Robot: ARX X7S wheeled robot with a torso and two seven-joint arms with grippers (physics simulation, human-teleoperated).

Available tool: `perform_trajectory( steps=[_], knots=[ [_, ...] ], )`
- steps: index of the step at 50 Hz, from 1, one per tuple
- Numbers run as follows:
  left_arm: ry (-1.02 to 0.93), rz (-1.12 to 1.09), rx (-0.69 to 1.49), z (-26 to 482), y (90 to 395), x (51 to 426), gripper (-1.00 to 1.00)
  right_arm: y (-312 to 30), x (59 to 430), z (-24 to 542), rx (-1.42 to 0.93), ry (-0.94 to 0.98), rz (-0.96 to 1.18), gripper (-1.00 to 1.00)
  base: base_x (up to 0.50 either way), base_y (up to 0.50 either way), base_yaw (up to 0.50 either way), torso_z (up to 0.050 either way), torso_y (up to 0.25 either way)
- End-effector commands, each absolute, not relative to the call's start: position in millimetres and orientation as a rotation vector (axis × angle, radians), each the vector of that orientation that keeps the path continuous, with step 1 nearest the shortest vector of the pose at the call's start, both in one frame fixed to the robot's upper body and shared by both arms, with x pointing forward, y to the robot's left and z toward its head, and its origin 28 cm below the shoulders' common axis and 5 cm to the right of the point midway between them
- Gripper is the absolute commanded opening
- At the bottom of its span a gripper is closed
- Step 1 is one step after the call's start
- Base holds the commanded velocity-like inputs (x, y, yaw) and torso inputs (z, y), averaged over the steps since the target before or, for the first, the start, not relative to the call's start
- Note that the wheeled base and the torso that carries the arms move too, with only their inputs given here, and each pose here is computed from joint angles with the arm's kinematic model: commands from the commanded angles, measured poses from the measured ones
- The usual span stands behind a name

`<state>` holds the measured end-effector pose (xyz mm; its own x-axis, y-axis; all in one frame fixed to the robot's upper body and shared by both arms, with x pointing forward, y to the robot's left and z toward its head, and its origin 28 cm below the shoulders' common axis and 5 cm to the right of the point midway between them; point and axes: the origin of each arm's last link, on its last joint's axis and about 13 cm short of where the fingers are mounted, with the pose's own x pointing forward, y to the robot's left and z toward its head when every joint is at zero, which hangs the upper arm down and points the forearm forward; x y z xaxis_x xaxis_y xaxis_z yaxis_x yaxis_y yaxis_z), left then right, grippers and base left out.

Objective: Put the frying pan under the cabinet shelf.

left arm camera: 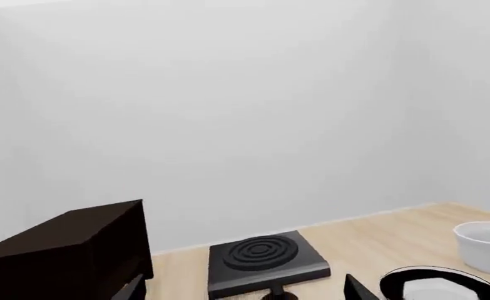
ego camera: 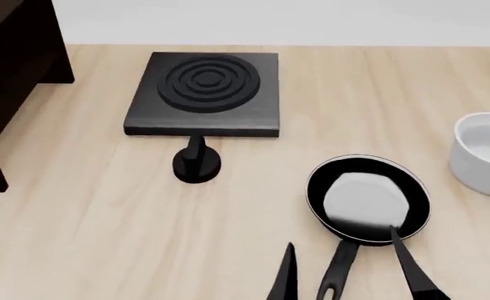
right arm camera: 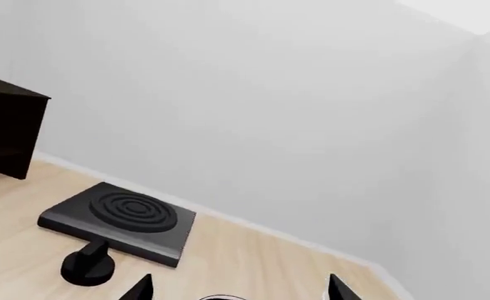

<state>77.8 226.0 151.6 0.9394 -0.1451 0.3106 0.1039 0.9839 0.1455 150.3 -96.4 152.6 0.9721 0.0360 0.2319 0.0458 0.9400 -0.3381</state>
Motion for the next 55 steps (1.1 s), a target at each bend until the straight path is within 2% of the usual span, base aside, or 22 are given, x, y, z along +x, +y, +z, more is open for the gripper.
perform_trajectory(
  steps=[1,22,32,55],
  knots=[
    [-0.302,-0.100,0.146,152.6,230.3,74.5,1.00,-95.6,149.9,155.0,-0.353,-0.251,-0.006,1.00,0.08,0.50,0.00,0.000,0.000],
    [-0.303,-0.092,0.155,151.0,230.3,74.7,1.00,-97.5,148.9,154.9,-0.333,-0.246,-0.014,1.00,0.09,0.50,0.00,0.000,0.000],
    [-0.301,-0.093,0.153,150.3,230.6,74.5,1.00,-98.5,147.9,158.5,-0.323,-0.277,-0.021,1.00,0.02,-0.01,0.00,0.000,0.000],
    [-0.310,-0.094,0.146,152.4,232.0,70.7,1.00,-94.9,150.4,156.4,-0.342,-0.263,-0.011,1.00,0.50,-0.04,0.00,0.000,0.000]
  ],
)
